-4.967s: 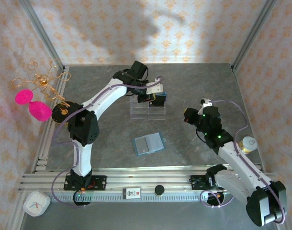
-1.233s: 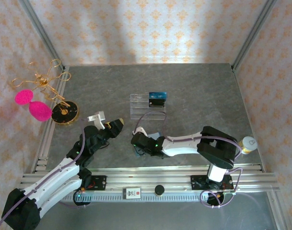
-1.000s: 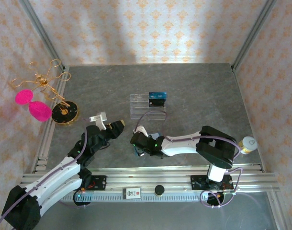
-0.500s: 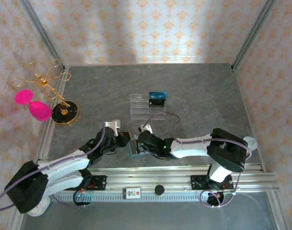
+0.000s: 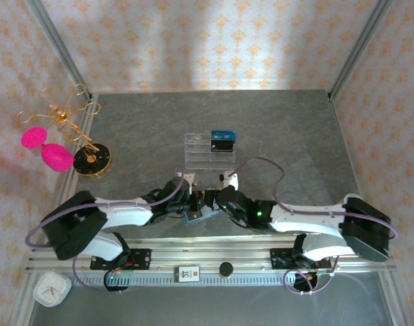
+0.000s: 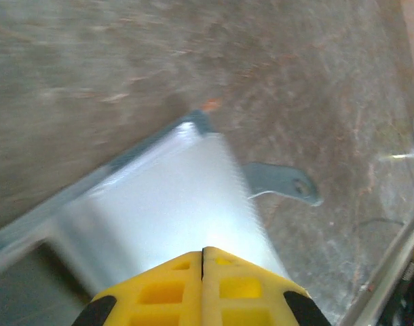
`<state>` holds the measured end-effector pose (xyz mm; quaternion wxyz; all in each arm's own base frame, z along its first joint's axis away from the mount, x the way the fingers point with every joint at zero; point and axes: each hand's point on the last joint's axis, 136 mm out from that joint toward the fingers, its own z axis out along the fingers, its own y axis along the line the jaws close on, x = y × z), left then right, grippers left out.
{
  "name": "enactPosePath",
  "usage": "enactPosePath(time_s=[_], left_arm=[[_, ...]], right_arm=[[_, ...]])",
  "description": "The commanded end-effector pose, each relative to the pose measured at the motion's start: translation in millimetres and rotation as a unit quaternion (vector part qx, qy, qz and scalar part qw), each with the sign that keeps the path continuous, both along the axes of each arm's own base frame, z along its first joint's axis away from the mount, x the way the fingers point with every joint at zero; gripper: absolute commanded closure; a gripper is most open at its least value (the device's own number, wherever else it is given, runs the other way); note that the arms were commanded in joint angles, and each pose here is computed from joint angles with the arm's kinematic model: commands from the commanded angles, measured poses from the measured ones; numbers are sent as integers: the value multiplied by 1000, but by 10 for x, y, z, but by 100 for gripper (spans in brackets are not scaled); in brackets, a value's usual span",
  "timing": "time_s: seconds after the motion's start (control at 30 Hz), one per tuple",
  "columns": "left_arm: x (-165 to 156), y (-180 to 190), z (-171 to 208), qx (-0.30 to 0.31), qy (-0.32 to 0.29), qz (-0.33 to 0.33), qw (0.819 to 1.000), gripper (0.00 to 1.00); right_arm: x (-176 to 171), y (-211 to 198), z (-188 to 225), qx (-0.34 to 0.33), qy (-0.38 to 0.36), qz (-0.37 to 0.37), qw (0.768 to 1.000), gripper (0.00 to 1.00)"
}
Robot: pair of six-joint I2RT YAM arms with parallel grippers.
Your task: Take the credit cards out of the card holder
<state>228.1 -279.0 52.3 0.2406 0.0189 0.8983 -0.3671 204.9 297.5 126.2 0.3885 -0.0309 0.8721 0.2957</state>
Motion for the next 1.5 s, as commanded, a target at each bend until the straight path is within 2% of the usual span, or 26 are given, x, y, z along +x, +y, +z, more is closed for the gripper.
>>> enactPosePath(time_s=[0.0, 0.1, 0.23, 0.33, 0.4, 0.5, 0.57, 0.7, 0.93, 1.47], left_arm=[[-41, -305, -23, -10, -4, -47, 999, 100], [-65, -383, -156, -5, 13, -56, 998, 100], [62, -300, 216, -26, -40, -23, 999, 100], [151, -73, 512, -25, -75, 16, 997, 96], [157, 141, 576, -22, -83, 43, 995, 94], [99, 501, 439, -8, -68, 78, 995, 99], [35, 680, 350, -4, -60, 95, 994, 100], [-58, 872, 233, 2, -61, 114, 992, 100], [-107, 856, 13, 16, -48, 88, 995, 100], [-114, 859, -271, 63, -23, 71, 995, 100]], right_arm=[[70, -393, -19, -22, -13, -63, 998, 64], [38, -495, -3, -9, -9, -71, 997, 64], [15, -475, 67, 9, -6, -55, 998, 65], [26, -390, 106, 19, -1, -31, 999, 67], [37, -299, 98, 30, 10, -4, 999, 70], [-15, -9, 104, 44, 29, 72, 996, 72], [-59, 180, 9, 30, 55, 116, 991, 76], [-164, 460, -235, 22, 113, 179, 977, 84], [-59, 598, -557, -16, 165, 180, 970, 82], [84, 527, -919, -64, 199, 150, 966, 80]])
